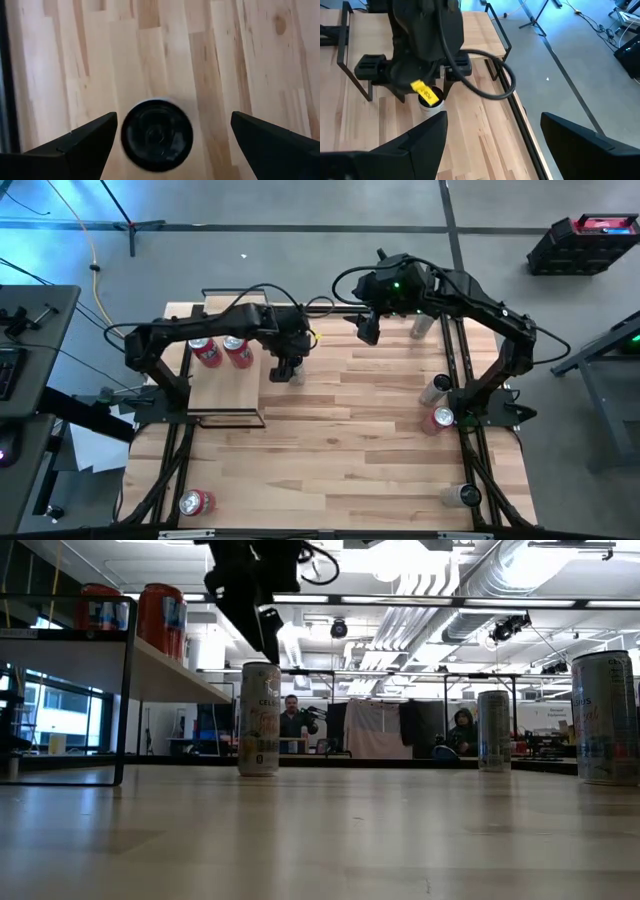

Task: Place canned beverage on shelf
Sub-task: Put the top left white yellow soda can on the shelf

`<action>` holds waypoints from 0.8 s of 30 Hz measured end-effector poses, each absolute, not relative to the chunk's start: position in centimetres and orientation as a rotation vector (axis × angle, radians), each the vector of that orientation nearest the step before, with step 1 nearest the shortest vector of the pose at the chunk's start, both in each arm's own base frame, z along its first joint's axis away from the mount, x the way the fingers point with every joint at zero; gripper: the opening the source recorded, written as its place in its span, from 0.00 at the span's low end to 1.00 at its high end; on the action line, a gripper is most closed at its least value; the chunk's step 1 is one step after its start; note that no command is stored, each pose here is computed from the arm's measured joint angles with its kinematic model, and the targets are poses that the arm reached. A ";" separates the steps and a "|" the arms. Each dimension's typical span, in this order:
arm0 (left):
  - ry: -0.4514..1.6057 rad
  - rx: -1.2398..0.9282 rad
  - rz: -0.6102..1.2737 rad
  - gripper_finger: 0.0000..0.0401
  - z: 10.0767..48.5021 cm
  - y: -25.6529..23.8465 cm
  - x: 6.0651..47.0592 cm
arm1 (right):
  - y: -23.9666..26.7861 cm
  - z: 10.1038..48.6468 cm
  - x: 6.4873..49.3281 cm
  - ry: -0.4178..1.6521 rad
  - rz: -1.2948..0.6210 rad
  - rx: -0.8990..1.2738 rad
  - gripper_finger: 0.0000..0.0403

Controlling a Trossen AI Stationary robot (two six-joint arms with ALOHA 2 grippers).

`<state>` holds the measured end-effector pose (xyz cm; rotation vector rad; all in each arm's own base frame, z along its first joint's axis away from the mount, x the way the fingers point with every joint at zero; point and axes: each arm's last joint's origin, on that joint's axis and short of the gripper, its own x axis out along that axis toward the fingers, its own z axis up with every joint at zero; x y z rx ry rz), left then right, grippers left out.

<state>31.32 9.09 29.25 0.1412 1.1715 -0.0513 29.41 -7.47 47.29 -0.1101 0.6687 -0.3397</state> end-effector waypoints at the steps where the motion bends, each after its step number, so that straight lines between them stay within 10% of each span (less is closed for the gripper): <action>1: 1.174 0.130 -0.042 0.95 28.9 9.1 31.3 | -7.5 47.3 29.4 0.669 -0.340 -0.110 0.76; 24: 1.153 0.099 0.014 0.95 27.4 10.6 31.4 | -7.5 47.3 29.4 0.663 -0.349 -0.085 0.76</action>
